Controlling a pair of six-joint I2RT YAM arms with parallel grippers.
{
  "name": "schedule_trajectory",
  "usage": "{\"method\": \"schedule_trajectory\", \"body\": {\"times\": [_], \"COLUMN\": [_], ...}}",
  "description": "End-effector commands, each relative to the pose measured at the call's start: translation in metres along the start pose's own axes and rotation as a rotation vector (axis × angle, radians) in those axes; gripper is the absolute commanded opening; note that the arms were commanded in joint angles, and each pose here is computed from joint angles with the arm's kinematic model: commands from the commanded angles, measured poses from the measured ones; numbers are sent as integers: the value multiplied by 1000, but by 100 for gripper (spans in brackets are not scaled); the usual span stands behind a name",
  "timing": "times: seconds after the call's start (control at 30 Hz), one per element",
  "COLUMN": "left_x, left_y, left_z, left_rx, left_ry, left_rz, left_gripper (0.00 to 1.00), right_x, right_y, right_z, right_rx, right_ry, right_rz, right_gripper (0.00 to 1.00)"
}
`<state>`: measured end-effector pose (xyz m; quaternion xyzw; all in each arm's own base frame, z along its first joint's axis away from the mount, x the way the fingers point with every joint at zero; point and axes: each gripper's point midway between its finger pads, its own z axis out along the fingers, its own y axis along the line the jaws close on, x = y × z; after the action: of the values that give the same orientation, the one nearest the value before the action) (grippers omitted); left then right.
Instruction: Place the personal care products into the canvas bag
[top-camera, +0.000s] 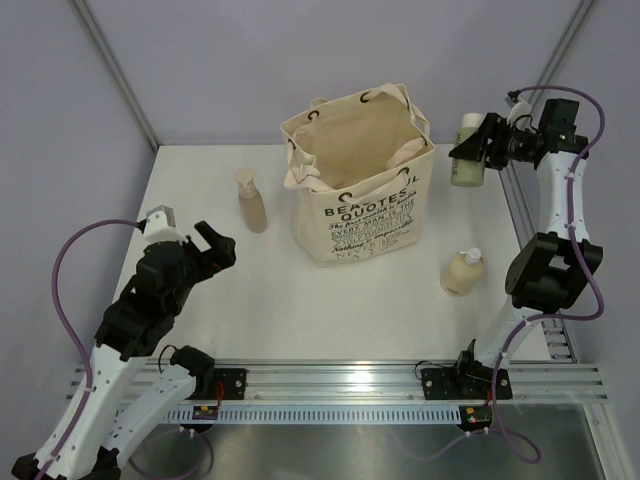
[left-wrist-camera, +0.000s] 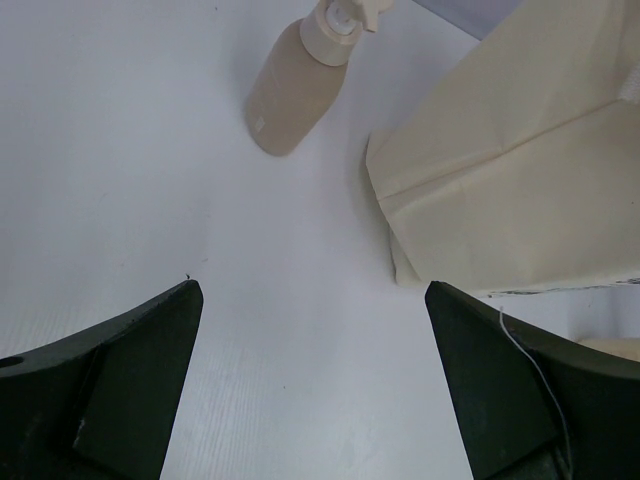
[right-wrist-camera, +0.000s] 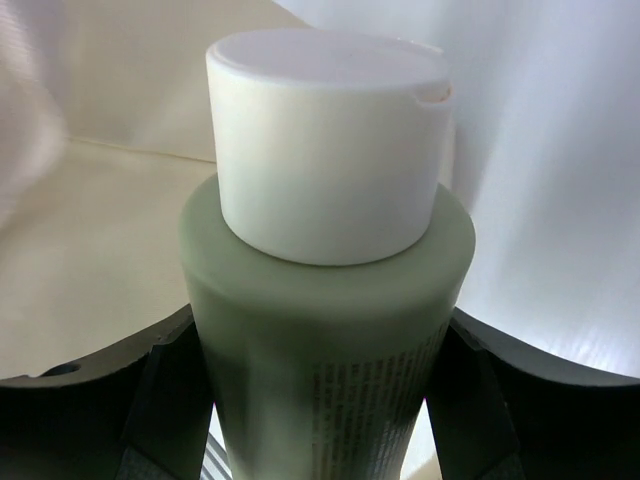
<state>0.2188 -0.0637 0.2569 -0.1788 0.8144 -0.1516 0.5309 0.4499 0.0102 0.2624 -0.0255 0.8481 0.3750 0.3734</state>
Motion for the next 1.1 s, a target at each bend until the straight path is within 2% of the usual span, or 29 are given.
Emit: {"method": "schedule_trajectory", "body": {"times": [0.0, 0.07, 0.2, 0.33, 0.47, 0.6, 0.67, 0.83, 0.9, 0.97, 1.07], "left_x": [-8, -6, -4, -2, -2, -1, 0, 3, -1, 6, 12], "left_y": [7, 7, 4, 4, 7, 7, 5, -10, -21, -21, -23], "left_z": [3, 5, 10, 14, 15, 18, 20, 28, 28, 34, 42], "left_rx": [-40, -41, -37, -52, -67, -61, -46, 78, 149, 172, 183], "left_ry": [-51, -49, -37, -25, -24, -29, -33, -74, -113, -117, -116], "left_rz": [-26, -29, -26, -13, 6, 14, 32, 117, 119, 138, 148], "left_gripper": [99, 99, 99, 99, 99, 99, 99, 99, 99, 99, 99], "right_x": [-68, -79, -103, -91, -84, -57, -42, -7, 12, 18, 28], "right_y": [109, 134, 215, 281, 312, 296, 272, 218, 204, 198, 184], "right_z": [-47, -54, -63, -30, 1, 57, 83, 100, 103, 103, 109], "right_rx": [-189, -215, -307, -405, -409, -303, -220, -125, -120, -121, -110], "right_ry": [-190, -213, -288, -286, -299, -202, -134, 19, 102, 139, 206], "right_rz": [-222, -277, -487, -636, -756, -820, -883, -1043, -1041, -1058, -1062], "right_gripper": [0, 0, 0, 0, 0, 0, 0, 0, 2, 9, 29]}}
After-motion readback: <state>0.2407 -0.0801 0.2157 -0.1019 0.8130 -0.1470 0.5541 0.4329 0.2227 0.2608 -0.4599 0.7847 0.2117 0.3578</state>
